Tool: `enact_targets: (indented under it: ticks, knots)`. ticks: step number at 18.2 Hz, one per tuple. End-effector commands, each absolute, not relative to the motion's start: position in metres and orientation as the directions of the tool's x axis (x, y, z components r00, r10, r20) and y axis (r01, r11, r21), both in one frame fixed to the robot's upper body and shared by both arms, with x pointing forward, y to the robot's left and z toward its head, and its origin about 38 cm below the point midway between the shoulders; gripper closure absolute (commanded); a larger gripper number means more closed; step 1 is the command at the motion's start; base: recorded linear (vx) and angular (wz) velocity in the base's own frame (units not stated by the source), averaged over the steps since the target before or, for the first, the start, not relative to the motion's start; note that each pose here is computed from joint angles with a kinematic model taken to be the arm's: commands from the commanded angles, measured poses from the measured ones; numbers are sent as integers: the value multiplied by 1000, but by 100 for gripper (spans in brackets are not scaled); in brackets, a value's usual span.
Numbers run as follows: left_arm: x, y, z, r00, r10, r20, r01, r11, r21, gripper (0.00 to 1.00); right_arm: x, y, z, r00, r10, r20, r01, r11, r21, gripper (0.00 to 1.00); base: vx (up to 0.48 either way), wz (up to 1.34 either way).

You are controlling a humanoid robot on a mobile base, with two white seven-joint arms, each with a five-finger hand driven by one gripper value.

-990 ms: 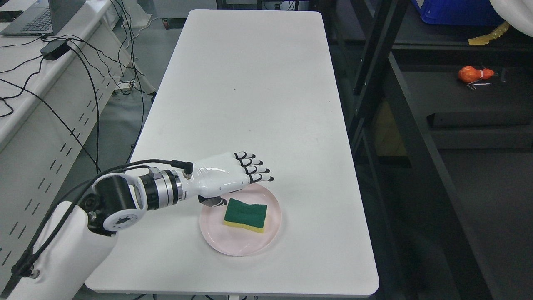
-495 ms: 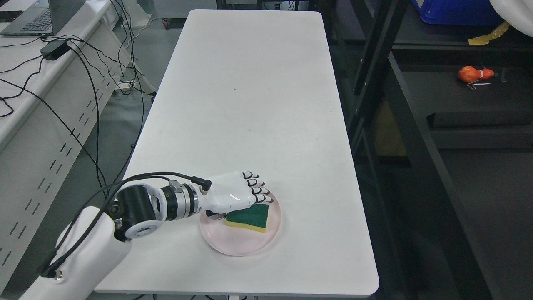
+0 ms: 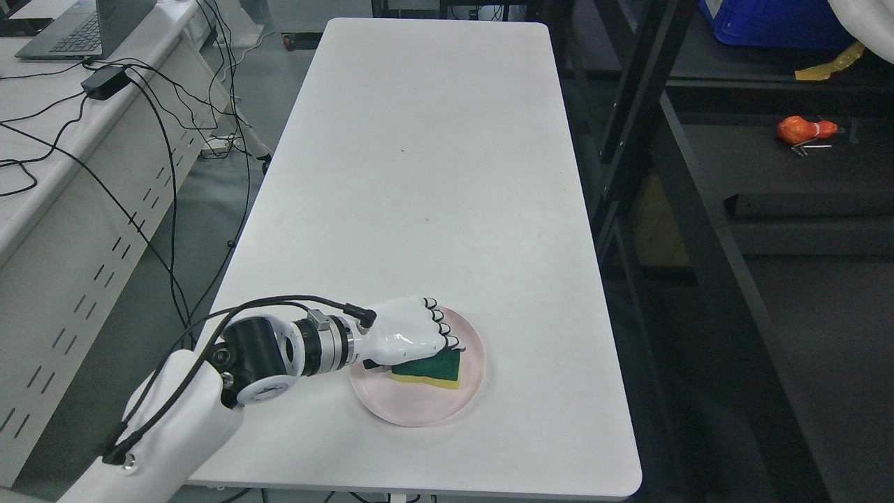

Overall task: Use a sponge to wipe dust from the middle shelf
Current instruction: 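Lower the left hand onto the green-yellow sponge on the plate, then close the left hand on the sponge and lift it off the plate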

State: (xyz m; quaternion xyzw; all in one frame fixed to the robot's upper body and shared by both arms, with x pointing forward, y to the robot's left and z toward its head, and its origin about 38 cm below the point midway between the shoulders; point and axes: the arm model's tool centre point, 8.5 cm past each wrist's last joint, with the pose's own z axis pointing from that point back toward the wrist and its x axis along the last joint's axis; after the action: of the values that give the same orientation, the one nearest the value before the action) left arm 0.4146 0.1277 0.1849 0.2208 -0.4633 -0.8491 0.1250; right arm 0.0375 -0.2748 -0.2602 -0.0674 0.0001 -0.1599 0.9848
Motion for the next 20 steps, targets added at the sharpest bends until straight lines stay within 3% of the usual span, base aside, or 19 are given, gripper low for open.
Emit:
enact_targets:
  ticks: [1, 3, 10, 15, 20]
  knots:
    - [416, 108, 185, -875, -441, -198, 36, -468, 883, 48, 43, -287, -259, 948, -314, 44, 317, 937, -147, 0, -4, 88]
    - [415, 111, 185, -878, -447, -169, 47, -433, 900, 54, 43, -287, -259, 949, -313, 43, 316, 937, -147, 0, -5, 76]
    - [417, 141, 213, -881, -472, 16, 100, -154, 983, 99, 43, -287, -259, 948, -314, 44, 317, 937, -147, 0, -1, 1]
    - [421, 176, 231, -846, -528, 72, 101, -25, 995, 100, 43, -287, -259, 948, -314, 44, 317, 937, -147, 0, 0, -8]
    - [415, 189, 254, -867, -496, 44, 25, 45, 999, 100, 43, -287, -259, 948, -314, 44, 317, 937, -147, 0, 0, 0]
